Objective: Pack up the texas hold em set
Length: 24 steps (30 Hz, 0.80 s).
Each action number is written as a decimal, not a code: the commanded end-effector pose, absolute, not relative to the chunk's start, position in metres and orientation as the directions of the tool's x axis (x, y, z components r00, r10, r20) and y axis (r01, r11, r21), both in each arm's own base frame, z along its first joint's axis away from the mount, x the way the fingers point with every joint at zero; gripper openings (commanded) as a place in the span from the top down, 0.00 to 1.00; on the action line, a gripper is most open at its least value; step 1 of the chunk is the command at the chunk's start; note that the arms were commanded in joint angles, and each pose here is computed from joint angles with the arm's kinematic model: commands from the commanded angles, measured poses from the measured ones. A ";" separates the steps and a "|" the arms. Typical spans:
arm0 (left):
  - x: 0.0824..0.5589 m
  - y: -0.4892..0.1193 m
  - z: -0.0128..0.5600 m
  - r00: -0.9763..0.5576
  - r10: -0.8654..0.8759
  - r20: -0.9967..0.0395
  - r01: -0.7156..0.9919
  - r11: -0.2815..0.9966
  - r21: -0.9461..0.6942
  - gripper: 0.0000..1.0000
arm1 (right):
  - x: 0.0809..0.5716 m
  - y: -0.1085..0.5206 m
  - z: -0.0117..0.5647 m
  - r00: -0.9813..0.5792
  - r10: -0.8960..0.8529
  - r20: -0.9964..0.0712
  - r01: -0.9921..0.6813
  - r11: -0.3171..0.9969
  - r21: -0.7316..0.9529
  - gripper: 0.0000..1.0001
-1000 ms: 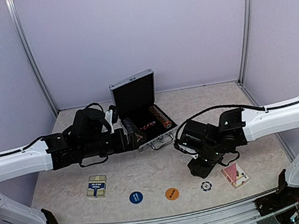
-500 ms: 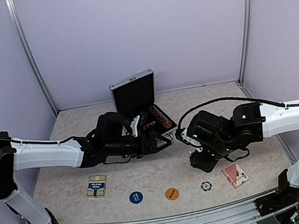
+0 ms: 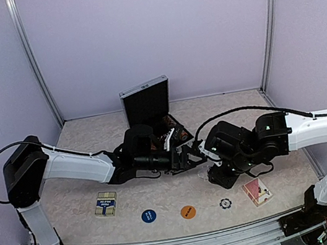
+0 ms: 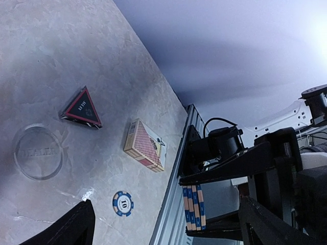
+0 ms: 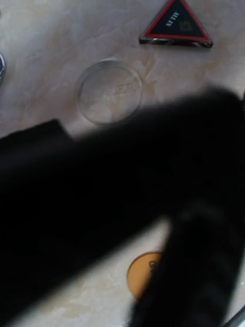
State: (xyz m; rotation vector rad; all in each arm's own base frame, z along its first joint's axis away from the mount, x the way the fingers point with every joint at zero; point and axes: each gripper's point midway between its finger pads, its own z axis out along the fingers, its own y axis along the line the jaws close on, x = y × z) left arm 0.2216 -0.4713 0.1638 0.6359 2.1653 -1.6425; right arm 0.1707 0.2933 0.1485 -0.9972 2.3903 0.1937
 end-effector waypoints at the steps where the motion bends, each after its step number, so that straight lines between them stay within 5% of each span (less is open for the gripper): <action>1: 0.202 -0.490 0.182 -0.805 0.178 -0.565 0.586 0.098 -0.804 0.04 | 0.169 0.298 0.159 -0.569 -0.608 -0.554 -0.700 0.712 -0.063 0.98; 14: 0.180 -0.502 0.169 -0.795 0.247 -0.554 0.580 0.044 -0.813 0.15 | 0.168 0.301 0.155 -0.567 -0.621 -0.541 -0.709 0.703 -0.064 0.98; 20: 0.179 -0.504 0.161 -0.801 0.258 -0.540 0.569 0.050 -0.821 0.31 | 0.168 0.301 0.156 -0.566 -0.623 -0.540 -0.711 0.700 -0.062 0.98; 24: 0.178 -0.505 0.157 -0.805 0.262 -0.533 0.563 0.051 -0.825 0.51 | 0.168 0.301 0.155 -0.565 -0.627 -0.536 -0.712 0.699 -0.066 0.98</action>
